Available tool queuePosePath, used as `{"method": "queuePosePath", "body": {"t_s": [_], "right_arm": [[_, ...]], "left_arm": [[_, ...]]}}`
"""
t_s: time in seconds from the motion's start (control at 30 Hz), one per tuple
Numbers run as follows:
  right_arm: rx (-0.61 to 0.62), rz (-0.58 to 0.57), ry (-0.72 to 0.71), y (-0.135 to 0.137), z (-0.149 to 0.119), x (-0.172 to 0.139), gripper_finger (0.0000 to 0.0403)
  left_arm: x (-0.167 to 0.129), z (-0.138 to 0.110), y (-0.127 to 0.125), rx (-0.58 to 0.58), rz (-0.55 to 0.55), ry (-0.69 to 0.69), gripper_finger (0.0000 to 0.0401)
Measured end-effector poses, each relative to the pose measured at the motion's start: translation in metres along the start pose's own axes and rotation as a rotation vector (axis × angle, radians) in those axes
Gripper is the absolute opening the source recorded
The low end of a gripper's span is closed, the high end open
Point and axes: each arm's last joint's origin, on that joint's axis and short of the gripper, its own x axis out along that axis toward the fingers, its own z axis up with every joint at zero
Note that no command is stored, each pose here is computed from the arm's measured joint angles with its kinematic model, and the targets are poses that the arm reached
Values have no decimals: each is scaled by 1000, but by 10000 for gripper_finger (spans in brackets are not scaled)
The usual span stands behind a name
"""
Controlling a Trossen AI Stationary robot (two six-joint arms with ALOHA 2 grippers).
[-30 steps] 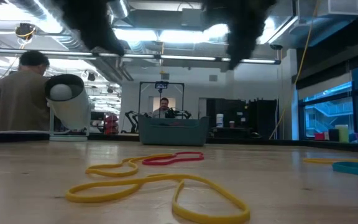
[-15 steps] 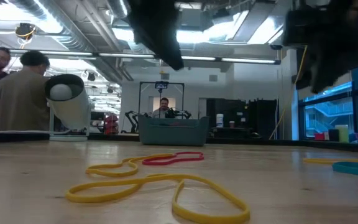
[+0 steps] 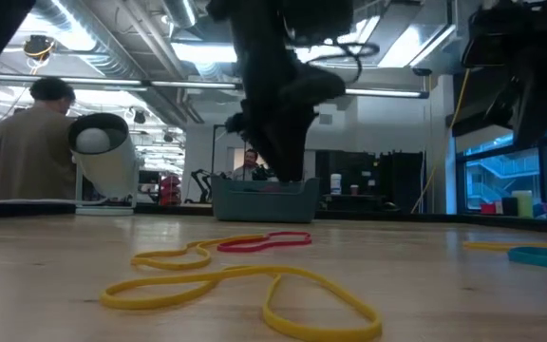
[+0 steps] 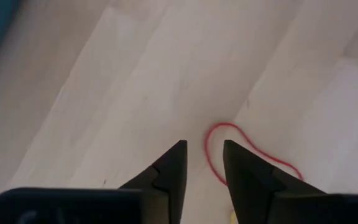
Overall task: Pick and place rubber bands into bin
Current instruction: Put the red rubber band into the blue bin
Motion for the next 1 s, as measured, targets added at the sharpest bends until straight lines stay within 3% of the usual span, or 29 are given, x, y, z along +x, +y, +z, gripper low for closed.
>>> {"method": "queuePosePath", "body": {"t_s": [0.13, 0.73, 0.83, 1.0], "right_arm": [[-35, 7, 6, 3, -3, 0, 5], [-28, -1, -37, 6, -2, 0, 5], [2, 0, -38, 6, -2, 0, 5], [9, 1, -38, 6, -2, 0, 5]], "left_arm": [[12, 3, 6, -18, -11, 41, 102], [52, -15, -9, 28, 6, 149, 100], [53, -15, -9, 28, 7, 150, 81], [52, -14, -10, 28, -2, 151, 10]]}}
